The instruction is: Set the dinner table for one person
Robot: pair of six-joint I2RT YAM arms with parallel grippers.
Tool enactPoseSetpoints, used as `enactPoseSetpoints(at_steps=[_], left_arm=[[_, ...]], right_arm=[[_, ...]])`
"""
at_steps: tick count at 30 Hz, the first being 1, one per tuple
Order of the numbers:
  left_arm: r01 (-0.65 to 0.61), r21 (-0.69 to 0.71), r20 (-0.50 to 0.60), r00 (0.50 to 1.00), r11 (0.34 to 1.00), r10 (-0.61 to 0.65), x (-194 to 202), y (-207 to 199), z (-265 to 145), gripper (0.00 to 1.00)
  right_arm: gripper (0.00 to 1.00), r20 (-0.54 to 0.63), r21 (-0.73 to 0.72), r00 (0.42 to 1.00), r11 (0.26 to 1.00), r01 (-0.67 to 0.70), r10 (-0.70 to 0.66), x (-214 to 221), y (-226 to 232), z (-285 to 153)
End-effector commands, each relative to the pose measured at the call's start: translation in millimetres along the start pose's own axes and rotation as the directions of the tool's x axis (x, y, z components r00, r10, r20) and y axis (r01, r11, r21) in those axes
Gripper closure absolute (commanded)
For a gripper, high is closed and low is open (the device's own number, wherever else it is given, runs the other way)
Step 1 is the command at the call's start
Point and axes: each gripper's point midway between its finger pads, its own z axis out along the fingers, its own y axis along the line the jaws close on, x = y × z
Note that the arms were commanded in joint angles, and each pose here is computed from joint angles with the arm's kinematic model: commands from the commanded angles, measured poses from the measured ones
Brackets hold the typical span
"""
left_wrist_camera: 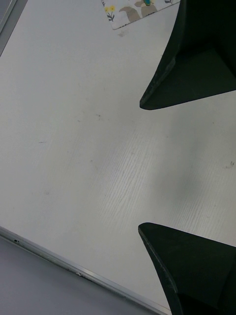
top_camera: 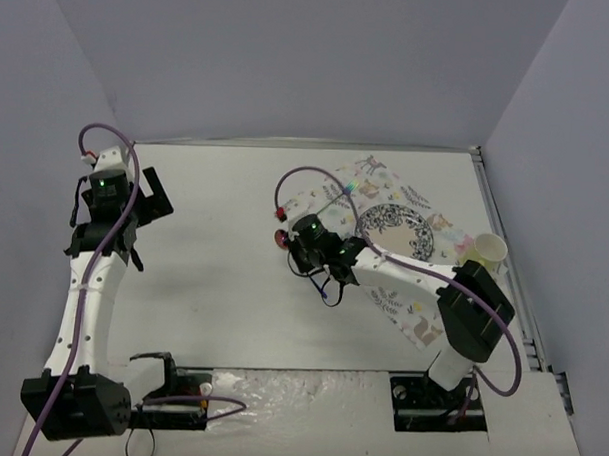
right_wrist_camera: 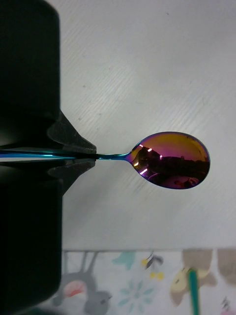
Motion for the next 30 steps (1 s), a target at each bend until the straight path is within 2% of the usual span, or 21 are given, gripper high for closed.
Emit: enactPoseSetpoints(at_steps=[1,5,10,12,19,25,30], left_arm=[[0.027,0.028,0.087,0.996,0.999,-0.029,-22,-4,-7,0.03],[0.030,0.036,0.085,0.996,0.999,-0.033,-21,-6,-7,0.03],[0.032,0.042,0.078,0.996,0.999,-0.036,-20,-7,-6,0.03],[0.032,0.043,0.075,0.997,0.999,-0.035,-19,-7,-6,0.03],[0.035,0.045,0.074,0.997,0.998,-0.038,-19,-8,-5,0.03],[0.033,0.047,0.073,0.997,0.998,-0.036,-19,-8,-5,0.03],[0.034,0.048,0.074,0.997,0.998,-0.037,-19,-8,-6,0.03]], right_arm=[[1.00,0.319,0.253,0.878,0.860,-0.443,0.358,-26,-67,-70],[1.00,0.390,0.322,0.737,0.668,-0.671,0.552,34,-102,-94],[1.00,0.532,0.377,0.526,0.371,-0.849,0.663,89,-150,-135],[1.00,0.577,0.386,0.481,0.299,-0.873,0.660,98,-166,-148],[1.00,0.621,0.474,0.407,0.093,-0.876,0.670,145,-211,-166],[1.00,0.569,0.572,0.443,0.053,-0.818,0.693,174,-233,-171],[1.00,0.548,0.619,0.422,-0.011,-0.785,0.722,201,-247,-175]])
